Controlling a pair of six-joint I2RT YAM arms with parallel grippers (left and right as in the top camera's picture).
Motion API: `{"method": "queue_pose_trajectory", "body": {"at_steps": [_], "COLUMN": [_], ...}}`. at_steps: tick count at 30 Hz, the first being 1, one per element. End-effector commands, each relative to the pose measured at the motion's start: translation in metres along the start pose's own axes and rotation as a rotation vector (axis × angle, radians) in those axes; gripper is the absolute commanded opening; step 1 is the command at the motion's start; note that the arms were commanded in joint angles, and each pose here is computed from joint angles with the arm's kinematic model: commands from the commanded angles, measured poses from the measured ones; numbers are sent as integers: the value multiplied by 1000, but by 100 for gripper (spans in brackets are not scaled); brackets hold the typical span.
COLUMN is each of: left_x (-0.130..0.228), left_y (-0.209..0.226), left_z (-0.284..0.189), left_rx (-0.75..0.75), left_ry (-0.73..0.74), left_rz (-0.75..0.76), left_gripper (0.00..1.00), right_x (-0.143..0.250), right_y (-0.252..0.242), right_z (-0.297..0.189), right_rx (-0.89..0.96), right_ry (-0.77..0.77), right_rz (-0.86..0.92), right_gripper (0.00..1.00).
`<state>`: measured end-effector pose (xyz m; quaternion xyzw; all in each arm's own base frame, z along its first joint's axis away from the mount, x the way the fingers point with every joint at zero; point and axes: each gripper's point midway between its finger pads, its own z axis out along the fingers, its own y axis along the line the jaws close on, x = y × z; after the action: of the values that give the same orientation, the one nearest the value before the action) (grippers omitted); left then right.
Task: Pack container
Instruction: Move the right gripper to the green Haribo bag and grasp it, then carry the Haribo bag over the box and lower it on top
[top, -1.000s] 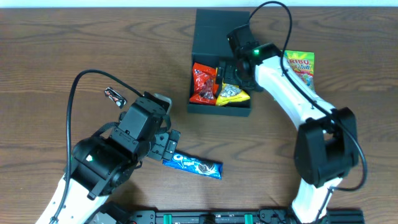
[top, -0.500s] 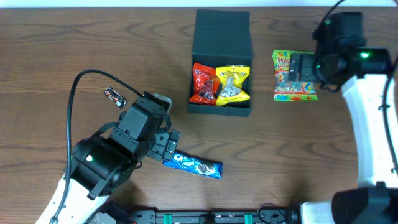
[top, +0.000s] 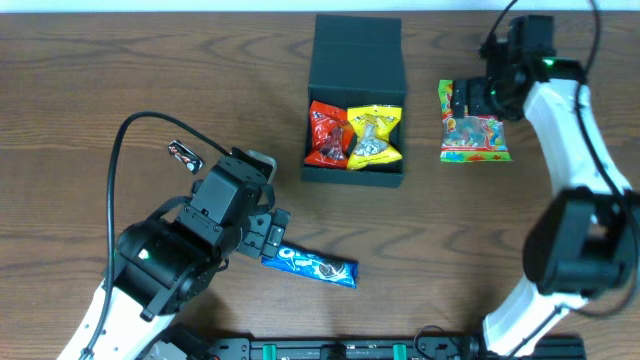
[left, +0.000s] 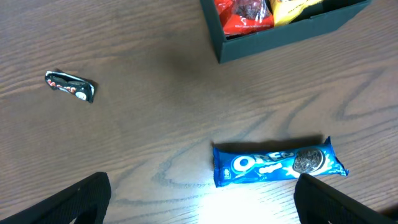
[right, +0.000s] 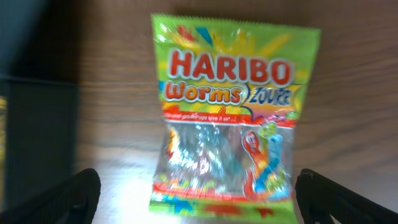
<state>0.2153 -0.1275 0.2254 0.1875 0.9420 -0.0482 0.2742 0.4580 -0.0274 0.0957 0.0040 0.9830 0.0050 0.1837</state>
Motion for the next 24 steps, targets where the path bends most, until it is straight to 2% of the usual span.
{"method": "queue_pose_trajectory", "body": {"at_steps": [1, 8, 24], "left_x": [1, 1, 1], "left_y": [1, 1, 0], "left_z": [-1, -1, -1], "left_rx": [-4, -3, 3], "left_ry": [-1, -1, 0], "left_rz": [2, 1, 1], "left_gripper": [95, 95, 95], "right_x": [3, 13, 38], "right_y": [-13, -22, -25], "right_z": [20, 64, 96], "right_rx": [29, 49, 62], "right_ry": [21, 72, 168], "right_rz": [29, 65, 142], "right_gripper": [99, 99, 99]}}
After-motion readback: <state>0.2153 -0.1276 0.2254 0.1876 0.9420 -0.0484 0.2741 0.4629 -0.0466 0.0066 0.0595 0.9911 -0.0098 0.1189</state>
